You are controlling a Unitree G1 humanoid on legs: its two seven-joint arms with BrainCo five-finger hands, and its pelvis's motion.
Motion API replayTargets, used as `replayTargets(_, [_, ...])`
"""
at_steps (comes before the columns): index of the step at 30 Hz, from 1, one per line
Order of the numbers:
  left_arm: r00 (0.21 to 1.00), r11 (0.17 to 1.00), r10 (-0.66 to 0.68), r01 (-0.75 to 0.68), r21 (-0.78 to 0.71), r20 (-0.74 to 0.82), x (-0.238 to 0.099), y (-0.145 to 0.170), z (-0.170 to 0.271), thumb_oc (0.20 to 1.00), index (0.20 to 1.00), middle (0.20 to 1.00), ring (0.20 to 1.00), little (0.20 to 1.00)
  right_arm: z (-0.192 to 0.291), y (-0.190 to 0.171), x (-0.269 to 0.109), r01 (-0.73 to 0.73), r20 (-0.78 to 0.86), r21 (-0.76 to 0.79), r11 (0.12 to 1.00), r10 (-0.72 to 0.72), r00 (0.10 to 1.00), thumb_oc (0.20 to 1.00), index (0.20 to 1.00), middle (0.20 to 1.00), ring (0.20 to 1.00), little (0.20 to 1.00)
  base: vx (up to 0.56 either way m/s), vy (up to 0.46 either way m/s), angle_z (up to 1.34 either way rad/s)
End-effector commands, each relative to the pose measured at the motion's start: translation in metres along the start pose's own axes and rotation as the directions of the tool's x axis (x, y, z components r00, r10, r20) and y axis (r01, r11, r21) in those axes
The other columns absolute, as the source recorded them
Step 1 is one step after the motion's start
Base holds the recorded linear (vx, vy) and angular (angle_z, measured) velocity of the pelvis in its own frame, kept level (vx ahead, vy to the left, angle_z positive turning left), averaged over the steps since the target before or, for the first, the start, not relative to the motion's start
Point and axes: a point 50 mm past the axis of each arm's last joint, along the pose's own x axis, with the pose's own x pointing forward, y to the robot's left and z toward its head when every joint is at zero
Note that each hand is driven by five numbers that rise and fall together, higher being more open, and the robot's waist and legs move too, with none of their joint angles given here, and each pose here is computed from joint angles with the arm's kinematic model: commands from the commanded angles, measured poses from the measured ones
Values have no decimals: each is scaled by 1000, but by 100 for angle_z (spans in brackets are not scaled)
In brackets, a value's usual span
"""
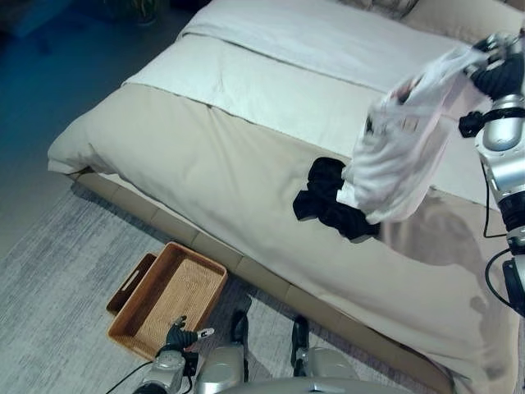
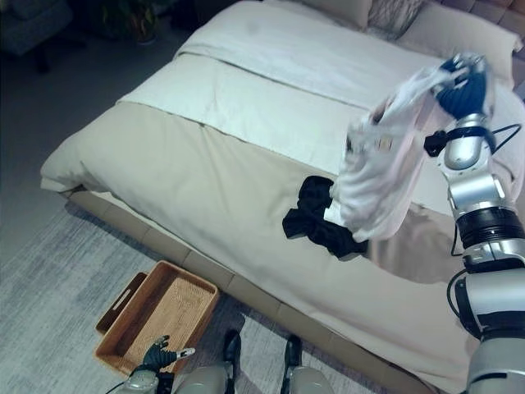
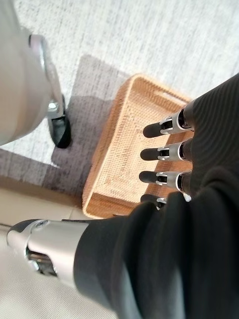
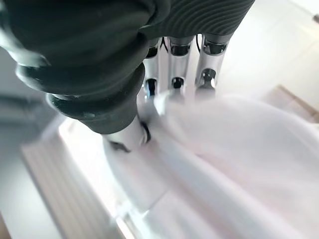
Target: Pick up clothes into the bucket
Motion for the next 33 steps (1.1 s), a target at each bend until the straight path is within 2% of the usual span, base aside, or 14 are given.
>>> replayTargets(1, [996, 999, -4, 7, 41, -91, -6, 3, -29, 1000, 1000, 1000, 1000, 1000, 29, -17, 16, -1, 94, 0, 1000, 1, 996, 200, 200, 200, 200, 200, 25, 1, -4])
replayTargets(7, [992, 999, -15, 21, 48, -122, -8, 2, -36, 1000, 1000, 1000, 1000, 1000, 26, -8, 20, -63, 55, -53, 997, 66, 996, 200, 200, 200, 200, 200, 12, 3, -6])
replayTargets(19, [989, 998, -14, 22, 56, -145, -9, 3, -41, 1000, 1000, 1000, 1000, 1000, 27, -3, 22, -64, 46, -80, 995, 68, 997, 200, 200, 200, 200, 200, 1, 0, -2])
replayTargets(25, [990, 998, -11, 20, 62, -143, -9, 3, -40, 1000, 1000, 1000, 1000, 1000, 50, -26, 25, 85, 133, 47, 995, -91, 987, 200, 200, 200, 200, 200, 16, 2, 0])
replayTargets(26, [991, 997, -7, 17, 69, -137, -8, 4, -38, 1000, 1000, 1000, 1000, 1000, 58, -43, 28, 157, 150, 113, 981, -174, 973, 200, 200, 200, 200, 200, 46, -2, 0])
replayTargets(29, [992, 997, -4, 14, 74, -127, -7, 5, -36, 1000, 1000, 1000, 1000, 1000, 72, -58, 31, 208, 183, 171, 963, -238, 954, 200, 200, 200, 200, 200, 34, -1, 0])
replayTargets(30, [993, 996, -6, 16, 85, -114, -6, 5, -32, 1000, 1000, 1000, 1000, 1000, 84, -77, 33, 261, 205, 229, 938, -308, 929, 200, 200, 200, 200, 200, 0, 0, 0])
replayTargets(32, [994, 996, -6, 15, 87, -106, -5, 5, -30, 1000, 1000, 1000, 1000, 1000, 88, -84, 34, 277, 210, 248, 928, -331, 920, 200, 200, 200, 200, 200, 43, -3, -1])
replayTargets(33, [996, 996, -4, 12, 88, -86, -4, 6, -24, 1000, 1000, 1000, 1000, 1000, 102, -100, 36, 316, 220, 329, 890, -398, 891, 200, 200, 200, 200, 200, 42, -3, -1])
